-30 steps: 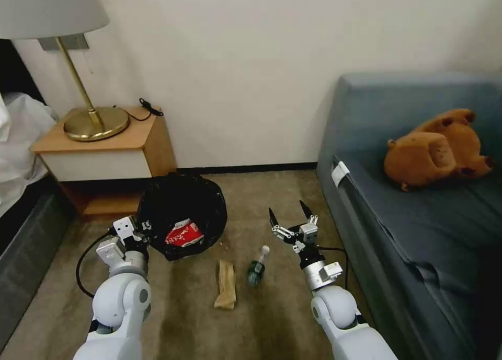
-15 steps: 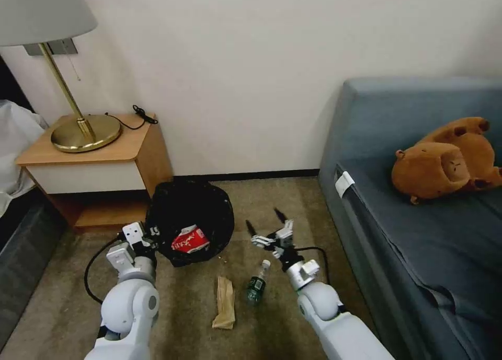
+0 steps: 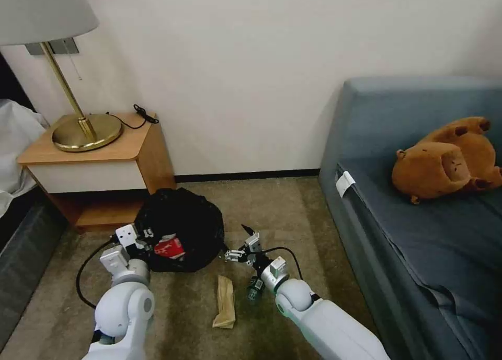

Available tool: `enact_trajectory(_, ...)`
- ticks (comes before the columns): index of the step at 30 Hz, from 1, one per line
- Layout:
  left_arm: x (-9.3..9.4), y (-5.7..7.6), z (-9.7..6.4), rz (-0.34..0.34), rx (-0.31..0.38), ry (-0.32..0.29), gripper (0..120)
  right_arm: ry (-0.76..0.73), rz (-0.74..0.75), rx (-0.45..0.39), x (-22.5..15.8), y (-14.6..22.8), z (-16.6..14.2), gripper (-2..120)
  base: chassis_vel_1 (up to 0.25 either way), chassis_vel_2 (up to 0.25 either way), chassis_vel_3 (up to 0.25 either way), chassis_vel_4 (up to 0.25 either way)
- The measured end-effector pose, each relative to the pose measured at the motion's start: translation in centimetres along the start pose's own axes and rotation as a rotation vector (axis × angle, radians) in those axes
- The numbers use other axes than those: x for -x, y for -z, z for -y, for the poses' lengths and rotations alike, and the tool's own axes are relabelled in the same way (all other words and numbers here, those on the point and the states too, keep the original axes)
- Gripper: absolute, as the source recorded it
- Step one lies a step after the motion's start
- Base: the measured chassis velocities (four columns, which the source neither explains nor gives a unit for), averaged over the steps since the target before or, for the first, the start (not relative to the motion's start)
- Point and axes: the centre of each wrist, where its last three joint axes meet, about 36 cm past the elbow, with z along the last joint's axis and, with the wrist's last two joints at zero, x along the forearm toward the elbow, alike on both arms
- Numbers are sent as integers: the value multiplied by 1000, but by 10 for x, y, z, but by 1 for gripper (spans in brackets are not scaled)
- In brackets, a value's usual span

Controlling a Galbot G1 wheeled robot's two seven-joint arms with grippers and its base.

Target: Pick up the trash bin, then pick up the garbage on the floor and place it into the trash bin.

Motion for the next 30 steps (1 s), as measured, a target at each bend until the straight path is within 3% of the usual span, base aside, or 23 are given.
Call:
enact_trajectory(8, 5, 2, 7, 8, -6, -1, 3, -17, -37, -30, -30, -5, 24, 100, 0, 0, 0, 0)
enact_trajectory(15, 5, 0, 10, 4, -1, -3, 3, -29, -128, -5, -61, -6, 35, 100, 0, 0, 0, 0)
enact_trajectory(20, 3, -3, 10, -2, -1, -1, 3, -73, -243, 100, -77, -1, 36, 100, 0, 0, 0, 0)
enact_trajectory(21, 3, -3, 10, -2, -1, -1, 3, -73, -243, 100, -77, -1, 36, 100, 0, 0, 0, 0)
enact_trajectory(23, 2, -5, 10, -2, -4, 3, 3, -101, -294, 177, -73, 6, 30, 100, 0, 0, 0, 0)
enact_trajectory(30, 1, -10, 12, -5, -7, 4, 3, -140, -391, 271, -61, 18, 21, 100, 0, 0, 0, 0)
